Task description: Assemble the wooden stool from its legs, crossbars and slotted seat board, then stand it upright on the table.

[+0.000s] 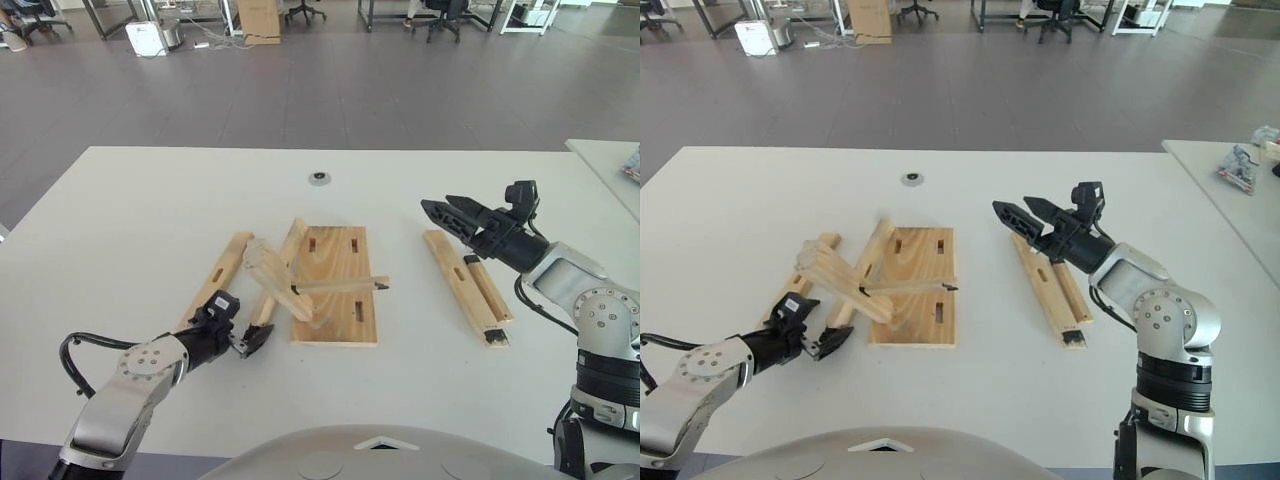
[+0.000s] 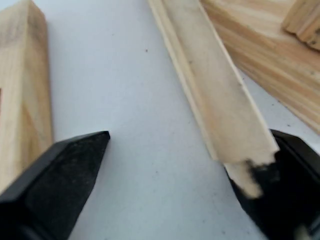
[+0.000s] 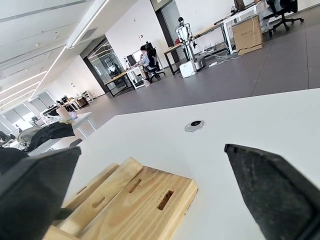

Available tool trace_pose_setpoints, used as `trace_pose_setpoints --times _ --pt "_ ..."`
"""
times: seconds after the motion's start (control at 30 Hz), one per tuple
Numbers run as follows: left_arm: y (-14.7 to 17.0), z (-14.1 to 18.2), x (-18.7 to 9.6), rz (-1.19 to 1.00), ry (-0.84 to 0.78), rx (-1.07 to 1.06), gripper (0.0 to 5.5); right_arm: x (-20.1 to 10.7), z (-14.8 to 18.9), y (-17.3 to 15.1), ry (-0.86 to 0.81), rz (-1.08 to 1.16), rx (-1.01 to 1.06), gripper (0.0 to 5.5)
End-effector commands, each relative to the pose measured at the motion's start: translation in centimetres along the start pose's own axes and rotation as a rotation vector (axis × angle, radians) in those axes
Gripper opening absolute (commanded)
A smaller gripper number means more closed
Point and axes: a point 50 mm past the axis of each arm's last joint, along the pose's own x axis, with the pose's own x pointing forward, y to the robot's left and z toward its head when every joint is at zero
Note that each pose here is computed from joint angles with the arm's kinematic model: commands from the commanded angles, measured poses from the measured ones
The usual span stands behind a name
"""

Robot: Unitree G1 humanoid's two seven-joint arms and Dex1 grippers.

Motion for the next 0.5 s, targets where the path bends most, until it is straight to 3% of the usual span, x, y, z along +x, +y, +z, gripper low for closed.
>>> trace_pose_setpoints --times 0.03,0.23,0.5 --pt "0.4 -2.4 -0.1 0.019 0.117 -0.008 4.96 0.0 -0.3 0.3 -0.003 0.002 0.011 5.40" --pt "1.1 -2.2 0.8 0.050 0.079 0.009 4.96 0.2 -0.7 0.2 -0.001 -0.012 0.012 5.40" --pt "1.7 -3.4 0.8 0.103 0.120 0.068 3.64 0.2 -0.8 0.3 -0.002 -0.017 0.015 5.40"
